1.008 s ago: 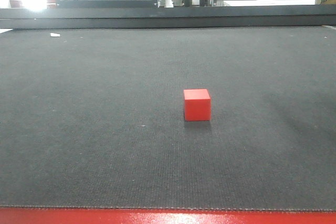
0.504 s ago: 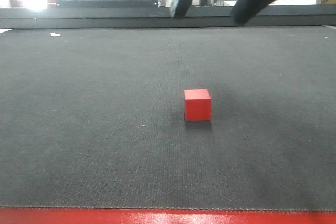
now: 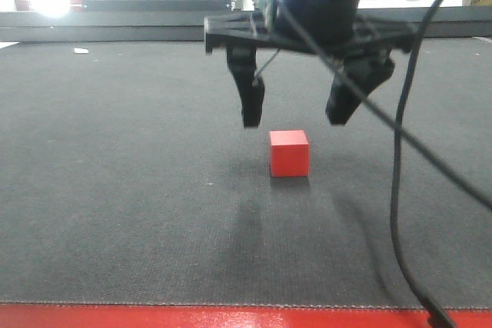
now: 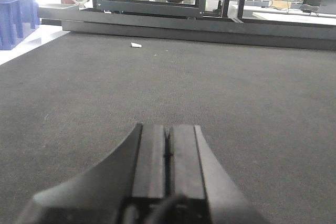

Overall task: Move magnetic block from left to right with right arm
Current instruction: 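Lower the open right gripper over the red cube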

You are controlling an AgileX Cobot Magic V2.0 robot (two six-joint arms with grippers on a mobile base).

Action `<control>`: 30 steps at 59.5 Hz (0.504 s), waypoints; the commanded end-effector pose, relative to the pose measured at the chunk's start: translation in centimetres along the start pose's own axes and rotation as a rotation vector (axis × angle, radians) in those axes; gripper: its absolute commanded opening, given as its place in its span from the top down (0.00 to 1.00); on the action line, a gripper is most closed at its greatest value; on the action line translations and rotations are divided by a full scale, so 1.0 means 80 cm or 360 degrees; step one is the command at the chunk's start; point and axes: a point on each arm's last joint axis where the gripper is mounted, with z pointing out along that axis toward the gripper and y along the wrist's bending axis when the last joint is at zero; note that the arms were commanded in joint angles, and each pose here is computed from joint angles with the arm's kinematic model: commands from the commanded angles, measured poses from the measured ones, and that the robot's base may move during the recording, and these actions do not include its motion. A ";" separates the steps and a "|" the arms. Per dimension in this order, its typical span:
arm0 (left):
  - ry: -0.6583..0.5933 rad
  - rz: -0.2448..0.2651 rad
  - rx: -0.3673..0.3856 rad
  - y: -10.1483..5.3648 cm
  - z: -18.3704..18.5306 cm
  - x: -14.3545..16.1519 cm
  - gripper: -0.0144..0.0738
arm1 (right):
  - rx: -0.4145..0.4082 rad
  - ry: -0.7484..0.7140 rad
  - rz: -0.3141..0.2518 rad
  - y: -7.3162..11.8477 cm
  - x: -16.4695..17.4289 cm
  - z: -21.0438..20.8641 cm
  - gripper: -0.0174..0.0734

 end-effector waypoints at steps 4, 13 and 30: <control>-0.0150 -0.0012 0.0020 -0.001 -0.001 -0.007 0.97 | -0.0061 -0.0159 0.0007 0.000 -0.021 -0.013 0.12; -0.0150 -0.0012 0.0020 -0.001 -0.001 -0.007 0.97 | -0.0043 -0.0173 0.0013 -0.005 -0.028 0.002 0.12; -0.0150 -0.0012 0.0020 -0.001 -0.001 -0.007 0.97 | -0.0077 -0.0203 0.0009 0.000 -0.032 0.020 0.12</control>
